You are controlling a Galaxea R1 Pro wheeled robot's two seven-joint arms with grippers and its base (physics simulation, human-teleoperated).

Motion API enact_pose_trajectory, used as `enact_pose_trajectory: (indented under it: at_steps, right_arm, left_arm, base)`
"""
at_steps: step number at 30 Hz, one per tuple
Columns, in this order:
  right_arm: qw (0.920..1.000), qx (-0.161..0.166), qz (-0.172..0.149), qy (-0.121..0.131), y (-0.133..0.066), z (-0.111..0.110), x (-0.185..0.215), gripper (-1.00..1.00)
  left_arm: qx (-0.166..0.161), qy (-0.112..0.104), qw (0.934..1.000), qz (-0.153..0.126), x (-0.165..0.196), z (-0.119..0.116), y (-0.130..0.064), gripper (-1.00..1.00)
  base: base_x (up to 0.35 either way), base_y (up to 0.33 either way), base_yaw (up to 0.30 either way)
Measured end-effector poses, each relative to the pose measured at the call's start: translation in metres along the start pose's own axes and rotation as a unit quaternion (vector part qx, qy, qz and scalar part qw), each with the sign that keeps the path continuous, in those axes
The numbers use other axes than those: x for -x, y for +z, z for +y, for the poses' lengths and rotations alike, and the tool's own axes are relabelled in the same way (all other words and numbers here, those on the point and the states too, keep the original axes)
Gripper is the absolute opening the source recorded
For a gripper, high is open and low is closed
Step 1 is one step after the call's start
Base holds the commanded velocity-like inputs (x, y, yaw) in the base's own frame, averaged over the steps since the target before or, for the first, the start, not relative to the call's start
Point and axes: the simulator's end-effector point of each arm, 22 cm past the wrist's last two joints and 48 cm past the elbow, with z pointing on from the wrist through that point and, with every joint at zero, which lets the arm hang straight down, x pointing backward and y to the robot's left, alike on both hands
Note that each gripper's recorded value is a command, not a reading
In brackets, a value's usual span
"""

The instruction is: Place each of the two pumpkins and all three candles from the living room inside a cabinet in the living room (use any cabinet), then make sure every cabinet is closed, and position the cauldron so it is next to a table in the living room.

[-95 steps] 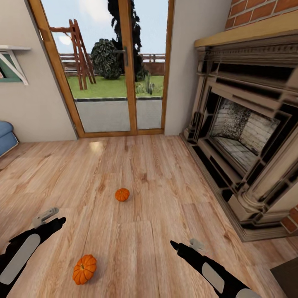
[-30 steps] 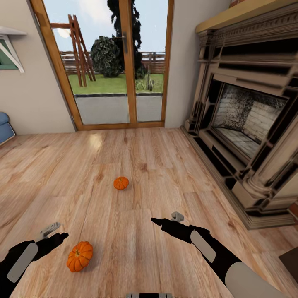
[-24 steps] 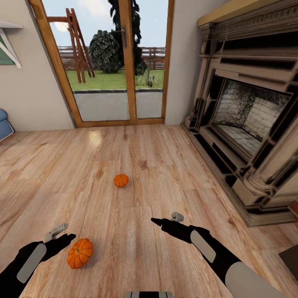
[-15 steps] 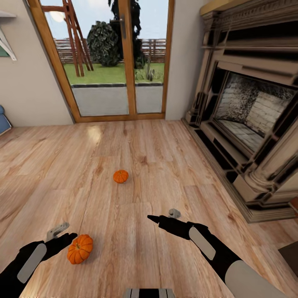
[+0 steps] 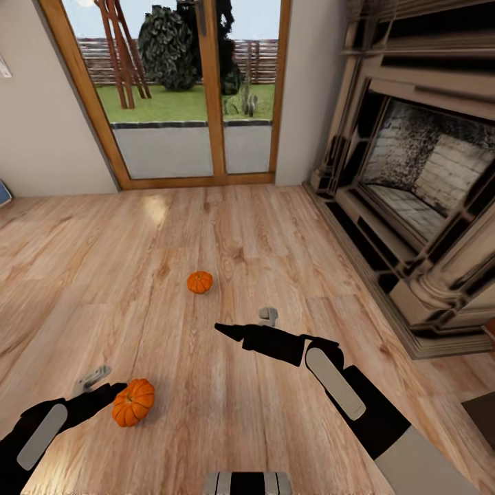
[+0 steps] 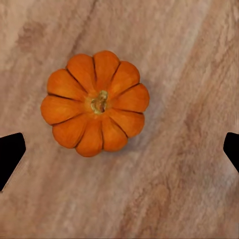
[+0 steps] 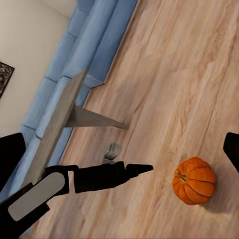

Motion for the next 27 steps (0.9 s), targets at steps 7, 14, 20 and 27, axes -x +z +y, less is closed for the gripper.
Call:
enact_pose_trajectory:
  at_steps: [7, 14, 20, 27]
  right_arm:
    - [0.9999, -0.005, 0.006, 0.015, 0.003, -0.015, -0.009, 1.00]
    - [0.9994, -0.010, 0.008, 0.032, 0.005, -0.032, -0.017, 1.00]
    - [0.9990, -0.010, 0.011, 0.043, 0.007, -0.040, -0.023, 1.00]
    - [0.9980, -0.016, 0.017, 0.058, 0.009, -0.056, -0.034, 1.00]
  left_arm:
    - [-0.022, 0.006, 0.9997, 0.000, 0.015, 0.020, -0.003, 1.00]
    - [-0.015, -0.002, 0.9997, 0.017, 0.023, 0.053, -0.008, 1.00]
    - [0.003, -0.001, 0.9996, 0.030, 0.026, 0.077, -0.010, 1.00]
    - [-0.005, -0.014, 0.9989, 0.045, 0.021, 0.083, -0.006, 1.00]
  base:
    - [0.000, 0.000, 0.000]
    - [0.000, 0.000, 0.000]
    - [0.000, 0.000, 0.000]
    - [0.000, 0.000, 0.000]
